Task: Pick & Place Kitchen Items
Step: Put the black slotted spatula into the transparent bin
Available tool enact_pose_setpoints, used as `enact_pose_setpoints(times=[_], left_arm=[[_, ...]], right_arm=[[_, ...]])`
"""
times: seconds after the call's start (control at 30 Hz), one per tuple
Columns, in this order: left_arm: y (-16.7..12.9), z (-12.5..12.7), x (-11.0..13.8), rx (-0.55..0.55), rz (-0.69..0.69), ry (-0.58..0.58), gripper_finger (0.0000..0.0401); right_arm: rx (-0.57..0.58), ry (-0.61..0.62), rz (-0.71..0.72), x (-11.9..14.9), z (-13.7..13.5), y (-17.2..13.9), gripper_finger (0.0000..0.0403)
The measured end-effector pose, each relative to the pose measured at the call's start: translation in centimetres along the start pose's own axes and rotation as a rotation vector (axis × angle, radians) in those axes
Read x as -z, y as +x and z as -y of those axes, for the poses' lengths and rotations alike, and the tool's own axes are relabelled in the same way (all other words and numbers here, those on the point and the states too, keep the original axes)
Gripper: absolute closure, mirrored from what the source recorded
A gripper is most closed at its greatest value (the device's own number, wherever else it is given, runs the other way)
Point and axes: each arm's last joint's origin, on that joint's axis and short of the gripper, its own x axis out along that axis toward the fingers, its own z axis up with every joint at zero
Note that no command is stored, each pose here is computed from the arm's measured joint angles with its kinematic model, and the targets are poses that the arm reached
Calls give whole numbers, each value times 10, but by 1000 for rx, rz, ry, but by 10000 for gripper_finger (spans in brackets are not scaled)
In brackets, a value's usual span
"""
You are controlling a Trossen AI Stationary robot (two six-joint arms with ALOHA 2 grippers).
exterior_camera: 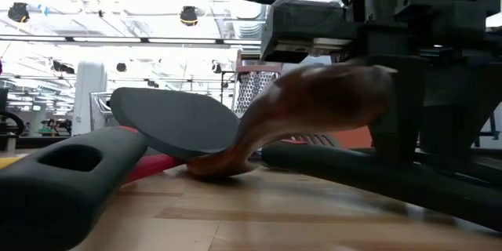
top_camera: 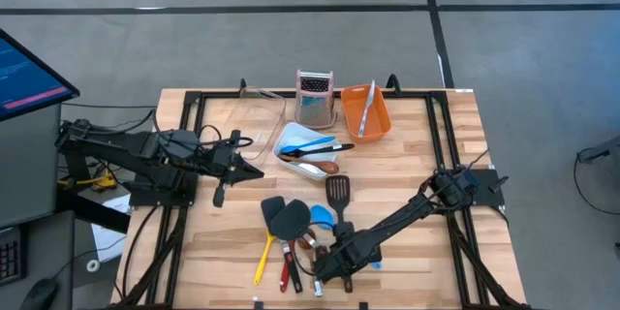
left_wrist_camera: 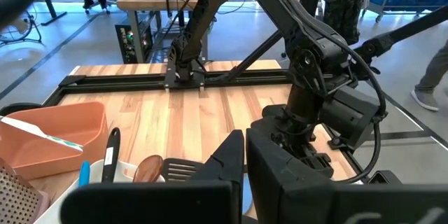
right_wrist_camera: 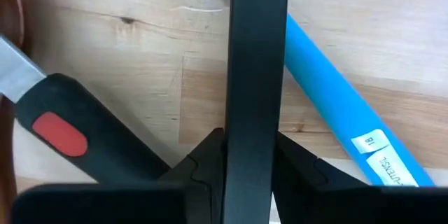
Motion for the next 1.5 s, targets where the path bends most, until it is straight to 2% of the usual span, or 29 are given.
enact_pose_setpoints(times=[0.2,0.53,0.8,1.0,1.2,1.5], left_arm=[[0,0,0,0,0,0,399],[0,0,0,0,0,0,399],[0,0,0,0,0,0,399],[0,0,0,0,0,-54,399],[0,0,0,0,2,-161,399],[0,0,-1,1,10,-168,399]], right_arm=[[21,-9,4,0,0,-11,325],[28,-93,44,8,-2,-68,325],[-75,-154,232,16,7,-129,325],[-260,-200,366,21,6,-162,325],[-285,-230,438,13,1,-166,325],[-266,-341,550,-6,-6,-168,325]])
